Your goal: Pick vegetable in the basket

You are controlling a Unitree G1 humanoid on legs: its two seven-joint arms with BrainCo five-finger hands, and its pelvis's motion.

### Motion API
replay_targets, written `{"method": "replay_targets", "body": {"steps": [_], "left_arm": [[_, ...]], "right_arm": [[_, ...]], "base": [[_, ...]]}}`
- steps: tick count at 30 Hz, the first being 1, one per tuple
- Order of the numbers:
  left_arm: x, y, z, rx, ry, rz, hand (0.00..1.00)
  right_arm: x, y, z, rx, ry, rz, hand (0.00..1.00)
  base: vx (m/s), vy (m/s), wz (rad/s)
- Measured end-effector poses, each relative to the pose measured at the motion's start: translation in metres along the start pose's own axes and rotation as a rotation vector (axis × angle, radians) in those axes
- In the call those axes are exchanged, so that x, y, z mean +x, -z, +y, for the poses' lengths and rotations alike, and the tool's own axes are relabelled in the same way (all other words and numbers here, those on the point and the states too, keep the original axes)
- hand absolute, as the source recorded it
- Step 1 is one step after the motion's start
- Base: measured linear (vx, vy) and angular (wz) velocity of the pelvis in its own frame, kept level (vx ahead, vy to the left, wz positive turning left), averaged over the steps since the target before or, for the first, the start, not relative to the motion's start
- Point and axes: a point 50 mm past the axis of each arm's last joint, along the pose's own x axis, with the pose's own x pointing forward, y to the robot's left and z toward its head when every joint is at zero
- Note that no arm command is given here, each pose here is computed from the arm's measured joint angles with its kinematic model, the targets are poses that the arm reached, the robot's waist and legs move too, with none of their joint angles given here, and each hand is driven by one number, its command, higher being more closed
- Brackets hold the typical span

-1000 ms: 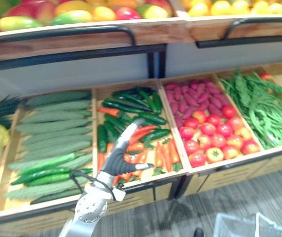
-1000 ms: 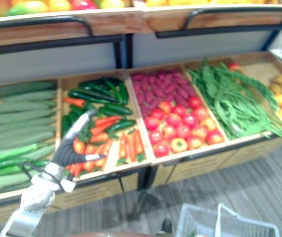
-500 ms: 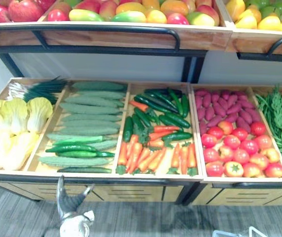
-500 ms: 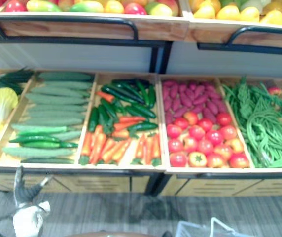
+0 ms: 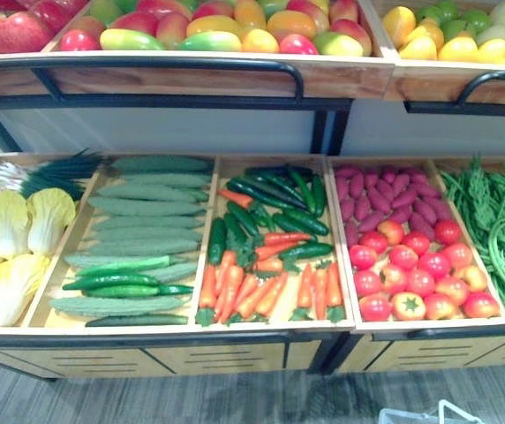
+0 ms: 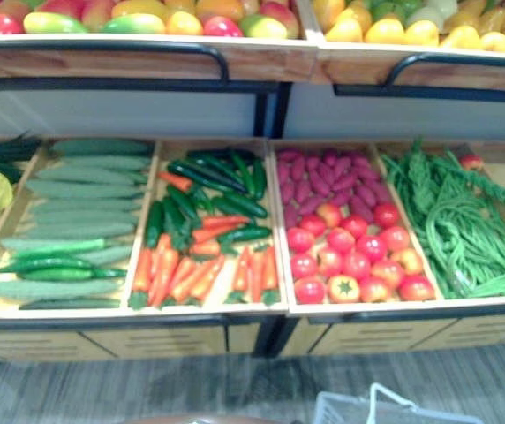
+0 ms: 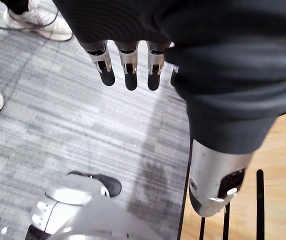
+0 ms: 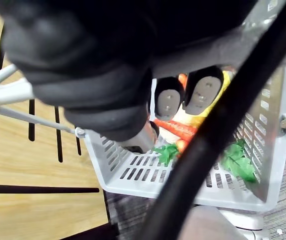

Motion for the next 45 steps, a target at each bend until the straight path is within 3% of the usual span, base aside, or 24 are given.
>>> {"method": "replay_targets", "body": {"steps": [8,20,27,28,32,42,45], "left_arm": [[0.003,-0.014,-0.013,0.078,0.126,-0.032,0.00],[0.002,-0.026,-0.028,0.145,0.186,-0.075,0.00],[0.006,-0.051,-0.033,0.231,0.199,-0.151,0.00],[0.005,-0.067,-0.038,0.233,0.205,-0.204,0.00],[0.004,-0.060,-0.037,0.261,0.211,-0.198,0.00],[0.006,-0.080,-0.040,0.213,0.194,-0.230,0.00],[0.005,-0.072,-0.039,0.193,0.188,-0.206,0.00]], "right_arm": [[0.001,-0.008,0.006,-0.042,-0.050,-0.021,1.00],[0.004,-0.018,-0.001,-0.069,-0.038,-0.042,1.00],[0.003,-0.052,0.017,-0.074,-0.090,-0.162,1.00],[0.003,-0.049,0.025,-0.050,-0.112,-0.140,1.00],[0.002,-0.039,0.027,-0.034,-0.117,-0.088,1.00],[0.005,-0.062,0.025,-0.115,-0.100,-0.133,1.00],[0.006,-0.049,0.015,-0.136,-0.077,-0.103,1.00]], "base": [[-0.01,0.000,-0.11],[-0.01,0.024,-0.23],[-0.23,0.163,-1.23],[-0.23,0.127,-1.04],[-0.15,0.067,-1.14],[-0.14,-0.336,-1.46],[-0.05,-0.325,-0.67]]}}
